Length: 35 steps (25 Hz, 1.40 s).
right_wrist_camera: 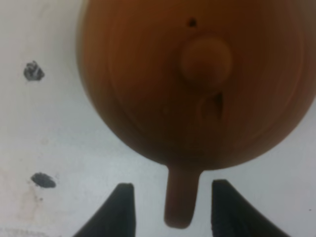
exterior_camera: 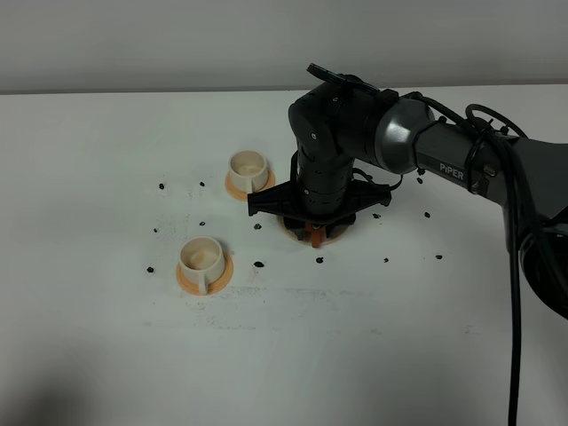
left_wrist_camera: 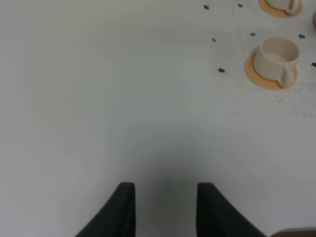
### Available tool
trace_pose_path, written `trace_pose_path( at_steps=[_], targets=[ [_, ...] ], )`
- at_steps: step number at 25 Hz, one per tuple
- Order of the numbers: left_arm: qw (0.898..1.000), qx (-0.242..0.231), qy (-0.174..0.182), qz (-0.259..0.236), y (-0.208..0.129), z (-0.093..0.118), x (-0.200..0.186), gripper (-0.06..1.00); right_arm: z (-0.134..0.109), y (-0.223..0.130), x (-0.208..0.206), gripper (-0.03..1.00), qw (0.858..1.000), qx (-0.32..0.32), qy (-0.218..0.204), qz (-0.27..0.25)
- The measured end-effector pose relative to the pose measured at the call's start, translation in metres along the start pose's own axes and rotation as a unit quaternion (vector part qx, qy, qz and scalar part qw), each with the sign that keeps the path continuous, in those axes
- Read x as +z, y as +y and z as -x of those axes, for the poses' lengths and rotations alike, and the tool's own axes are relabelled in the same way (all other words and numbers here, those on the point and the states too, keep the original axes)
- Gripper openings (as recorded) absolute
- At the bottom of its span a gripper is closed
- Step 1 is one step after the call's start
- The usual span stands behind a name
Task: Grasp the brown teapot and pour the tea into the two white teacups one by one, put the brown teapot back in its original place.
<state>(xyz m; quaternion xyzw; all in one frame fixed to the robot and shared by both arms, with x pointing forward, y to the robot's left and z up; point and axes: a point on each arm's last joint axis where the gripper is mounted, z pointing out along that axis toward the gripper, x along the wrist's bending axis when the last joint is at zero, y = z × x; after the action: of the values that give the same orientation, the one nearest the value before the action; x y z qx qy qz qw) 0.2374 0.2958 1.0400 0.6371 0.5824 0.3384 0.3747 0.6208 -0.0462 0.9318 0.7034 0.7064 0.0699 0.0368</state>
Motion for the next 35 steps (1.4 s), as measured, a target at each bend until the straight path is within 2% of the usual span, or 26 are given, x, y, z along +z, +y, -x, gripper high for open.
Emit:
trace_pose_path(
  at_steps=[11,13,16,35],
  targets=[
    [1.000,0.000,0.000,0.000,0.0000,0.0000,0.0000,0.29,-0.0004,0.0010,0.0041,0.33,1.000,-0.009,0.001,0.002],
    [1.000,0.000,0.000,0.000,0.0000,0.0000,0.0000,0.29,0.0003,0.0012,0.0061,0.26,1.000,-0.022,0.000,0.000],
    [1.000,0.000,0.000,0.000,0.0000,0.0000,0.0000,0.29,0.0017,0.0017,0.0065,0.09,0.999,-0.053,-0.001,-0.001],
    [1.000,0.000,0.000,0.000,0.0000,0.0000,0.0000,0.29,0.0037,0.0026,0.0062,0.09,0.995,-0.102,-0.011,0.001]
  ],
)
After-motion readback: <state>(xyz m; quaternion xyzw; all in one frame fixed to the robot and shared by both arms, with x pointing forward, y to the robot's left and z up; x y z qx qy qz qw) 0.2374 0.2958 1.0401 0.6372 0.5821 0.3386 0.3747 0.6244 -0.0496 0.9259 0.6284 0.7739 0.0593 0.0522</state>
